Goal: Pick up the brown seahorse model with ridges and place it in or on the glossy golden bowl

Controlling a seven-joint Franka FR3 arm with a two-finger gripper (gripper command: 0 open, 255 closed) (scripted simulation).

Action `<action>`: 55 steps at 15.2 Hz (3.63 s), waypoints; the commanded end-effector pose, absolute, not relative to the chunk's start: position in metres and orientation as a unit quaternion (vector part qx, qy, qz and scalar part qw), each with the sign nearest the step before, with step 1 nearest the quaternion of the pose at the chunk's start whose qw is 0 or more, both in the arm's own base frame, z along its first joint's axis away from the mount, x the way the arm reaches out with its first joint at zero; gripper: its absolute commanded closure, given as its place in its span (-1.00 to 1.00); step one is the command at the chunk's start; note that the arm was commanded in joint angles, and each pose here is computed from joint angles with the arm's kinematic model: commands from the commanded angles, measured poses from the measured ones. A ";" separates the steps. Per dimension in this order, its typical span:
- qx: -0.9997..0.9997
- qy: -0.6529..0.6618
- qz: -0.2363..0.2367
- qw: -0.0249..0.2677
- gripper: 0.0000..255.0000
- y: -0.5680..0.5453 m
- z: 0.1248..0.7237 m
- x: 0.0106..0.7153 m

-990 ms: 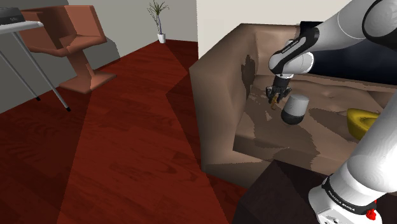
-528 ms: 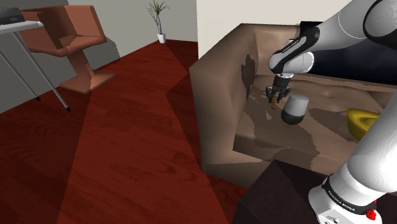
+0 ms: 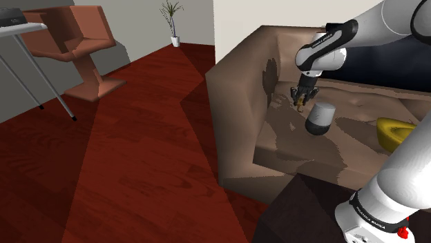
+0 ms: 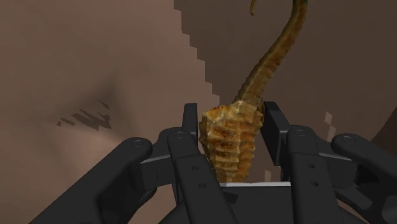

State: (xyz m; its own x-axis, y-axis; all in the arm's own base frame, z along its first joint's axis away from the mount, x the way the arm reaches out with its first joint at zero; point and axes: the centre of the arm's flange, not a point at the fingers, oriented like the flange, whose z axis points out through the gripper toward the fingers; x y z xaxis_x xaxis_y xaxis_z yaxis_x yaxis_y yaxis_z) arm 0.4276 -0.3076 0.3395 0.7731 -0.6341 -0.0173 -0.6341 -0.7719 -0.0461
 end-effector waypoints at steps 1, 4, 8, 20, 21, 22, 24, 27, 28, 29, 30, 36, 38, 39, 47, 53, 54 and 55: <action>-0.941 0.337 0.001 0.025 1.00 -0.307 0.350 0.427; -0.941 0.337 0.001 0.025 1.00 -0.307 0.366 0.427; -0.941 0.337 0.001 0.025 1.00 -0.307 0.387 0.427; -0.941 0.337 0.001 0.025 1.00 -0.307 0.450 0.427; -0.941 0.337 0.001 0.025 1.00 -0.307 0.455 0.427; -0.941 0.337 0.001 0.025 1.00 -0.307 0.461 0.427; -0.941 0.337 0.001 0.025 1.00 -0.307 0.471 0.427; -0.941 0.337 0.001 0.025 1.00 -0.308 0.479 0.414; -0.941 0.337 0.001 0.025 1.00 -0.309 0.479 0.401; -0.941 0.337 0.001 0.025 1.00 -0.311 0.480 0.388; -0.941 0.337 0.001 0.025 1.00 -0.312 0.480 0.375; -0.941 0.337 0.001 0.025 1.00 -0.321 0.482 0.296; -0.941 0.337 0.001 0.025 1.00 -0.324 0.483 0.270; -0.941 0.337 0.001 0.025 1.00 -0.325 0.483 0.257; -0.941 0.337 0.001 0.025 1.00 -0.336 0.486 0.152; -0.941 0.337 0.001 0.025 1.00 -0.345 0.488 0.073; -0.941 0.337 0.001 0.025 1.00 -0.346 0.488 0.060; -0.941 0.337 0.001 0.025 1.00 -0.347 0.488 0.047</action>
